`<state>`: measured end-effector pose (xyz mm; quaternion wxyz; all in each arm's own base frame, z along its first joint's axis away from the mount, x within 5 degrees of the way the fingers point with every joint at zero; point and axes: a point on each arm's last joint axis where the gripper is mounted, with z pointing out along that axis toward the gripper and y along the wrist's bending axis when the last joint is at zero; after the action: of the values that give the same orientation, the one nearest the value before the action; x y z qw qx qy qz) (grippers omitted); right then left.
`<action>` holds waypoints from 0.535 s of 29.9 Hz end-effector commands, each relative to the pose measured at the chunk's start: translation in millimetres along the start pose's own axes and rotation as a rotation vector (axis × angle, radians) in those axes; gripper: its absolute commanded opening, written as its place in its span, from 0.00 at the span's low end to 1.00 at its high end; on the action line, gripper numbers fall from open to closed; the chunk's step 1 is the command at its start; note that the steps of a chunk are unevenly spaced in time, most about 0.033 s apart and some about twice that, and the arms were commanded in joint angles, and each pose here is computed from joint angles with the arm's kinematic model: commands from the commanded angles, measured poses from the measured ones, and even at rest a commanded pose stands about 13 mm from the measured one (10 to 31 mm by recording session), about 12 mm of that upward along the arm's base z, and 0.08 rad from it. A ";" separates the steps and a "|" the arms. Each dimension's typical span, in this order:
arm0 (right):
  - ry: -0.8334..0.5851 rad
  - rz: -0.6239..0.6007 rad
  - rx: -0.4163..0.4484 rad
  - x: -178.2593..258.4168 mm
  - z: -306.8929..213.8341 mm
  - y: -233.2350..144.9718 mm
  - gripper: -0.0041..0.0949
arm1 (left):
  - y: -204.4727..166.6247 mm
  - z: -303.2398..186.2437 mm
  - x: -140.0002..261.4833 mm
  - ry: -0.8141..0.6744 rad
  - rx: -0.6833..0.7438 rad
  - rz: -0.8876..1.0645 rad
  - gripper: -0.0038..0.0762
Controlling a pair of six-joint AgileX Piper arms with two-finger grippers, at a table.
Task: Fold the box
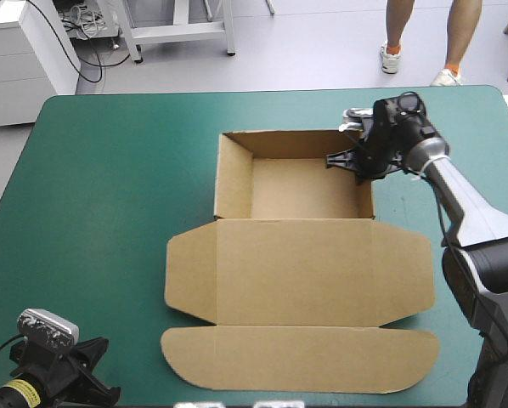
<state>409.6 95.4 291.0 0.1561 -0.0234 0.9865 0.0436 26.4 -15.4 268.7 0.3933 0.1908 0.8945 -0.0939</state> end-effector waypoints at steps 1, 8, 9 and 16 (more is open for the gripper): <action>-0.149 0.069 0.045 -8.7 -52.2 -53.1 0.02 | -0.9 -4.0 -10.4 -0.067 0.010 -0.009 0.04; -0.175 0.261 0.164 2.5 -71.4 -170.9 0.02 | -0.9 -4.0 -10.4 -0.067 0.010 -0.009 0.04; -0.176 0.290 0.185 6.1 -73.8 -185.2 0.02 | -0.9 -4.0 -10.4 -0.067 0.010 -0.009 0.04; -0.179 0.513 0.281 43.7 -92.1 -278.4 0.02 | -0.9 -4.0 -10.4 -0.067 0.010 -0.009 0.04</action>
<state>378.7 -169.8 306.3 0.1769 0.2271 0.9571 -0.0337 26.3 -15.4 268.7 0.3932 0.1907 0.8945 -0.0942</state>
